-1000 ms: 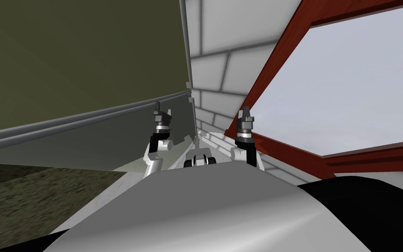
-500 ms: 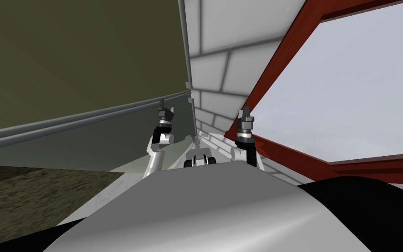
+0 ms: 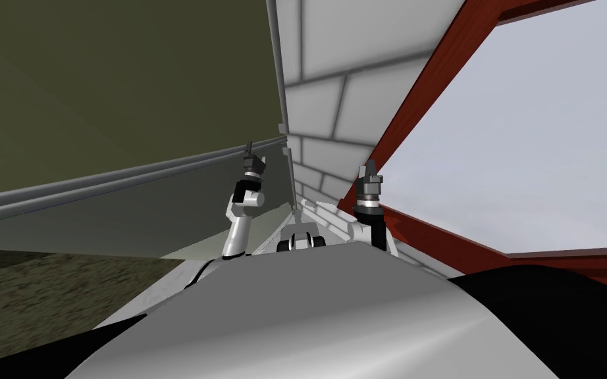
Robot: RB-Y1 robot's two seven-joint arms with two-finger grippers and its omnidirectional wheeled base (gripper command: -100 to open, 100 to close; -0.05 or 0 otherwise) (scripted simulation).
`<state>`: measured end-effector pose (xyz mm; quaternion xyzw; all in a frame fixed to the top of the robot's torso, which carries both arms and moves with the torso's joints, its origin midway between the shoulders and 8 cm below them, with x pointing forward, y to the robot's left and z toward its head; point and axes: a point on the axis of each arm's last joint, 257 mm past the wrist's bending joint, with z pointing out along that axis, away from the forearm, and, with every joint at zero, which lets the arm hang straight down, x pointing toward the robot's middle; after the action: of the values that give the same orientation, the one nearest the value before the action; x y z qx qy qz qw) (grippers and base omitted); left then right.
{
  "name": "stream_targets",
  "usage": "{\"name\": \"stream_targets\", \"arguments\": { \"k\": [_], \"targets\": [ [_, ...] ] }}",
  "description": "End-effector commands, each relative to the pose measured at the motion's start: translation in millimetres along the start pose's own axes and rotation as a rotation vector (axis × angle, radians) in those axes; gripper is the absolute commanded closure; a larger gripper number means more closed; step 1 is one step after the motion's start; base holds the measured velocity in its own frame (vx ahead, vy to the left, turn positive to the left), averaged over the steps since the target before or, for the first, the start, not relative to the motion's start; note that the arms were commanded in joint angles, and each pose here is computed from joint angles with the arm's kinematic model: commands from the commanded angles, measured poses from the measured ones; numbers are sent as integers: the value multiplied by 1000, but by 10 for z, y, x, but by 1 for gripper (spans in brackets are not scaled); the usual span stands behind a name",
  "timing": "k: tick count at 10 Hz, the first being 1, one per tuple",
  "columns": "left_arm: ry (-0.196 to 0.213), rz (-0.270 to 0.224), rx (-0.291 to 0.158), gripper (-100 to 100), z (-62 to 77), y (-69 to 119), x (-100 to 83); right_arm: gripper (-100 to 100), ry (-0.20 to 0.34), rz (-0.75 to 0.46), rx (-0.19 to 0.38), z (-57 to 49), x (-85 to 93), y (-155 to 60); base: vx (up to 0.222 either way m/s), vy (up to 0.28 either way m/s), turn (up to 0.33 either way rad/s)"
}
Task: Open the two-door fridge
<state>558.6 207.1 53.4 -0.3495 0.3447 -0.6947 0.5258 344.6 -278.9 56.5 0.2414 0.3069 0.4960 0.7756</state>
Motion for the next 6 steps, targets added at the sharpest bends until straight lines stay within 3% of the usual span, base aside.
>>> {"name": "stream_targets", "arguments": {
  "k": [1,2,3,4,5,6],
  "targets": [
    [1,-29,-30,-100,225,52,23,0,0,0,0,0,0,0,32,-51,34],
    [-15,-50,-76,-100,303,182,-30,0,0,0,0,0,0,0,36,-55,58],
    [-4,-52,-61,-100,391,113,28,0,0,0,0,0,0,0,29,-52,34],
    [-23,-73,-108,-100,451,268,-44,0,0,0,0,0,0,0,39,-58,66],
    [-10,-75,-93,-100,549,168,32,0,0,0,0,0,0,0,26,-53,30],
    [-26,-97,-132,-100,627,290,-22,0,0,0,0,0,0,0,25,-65,46]
  ]
}}
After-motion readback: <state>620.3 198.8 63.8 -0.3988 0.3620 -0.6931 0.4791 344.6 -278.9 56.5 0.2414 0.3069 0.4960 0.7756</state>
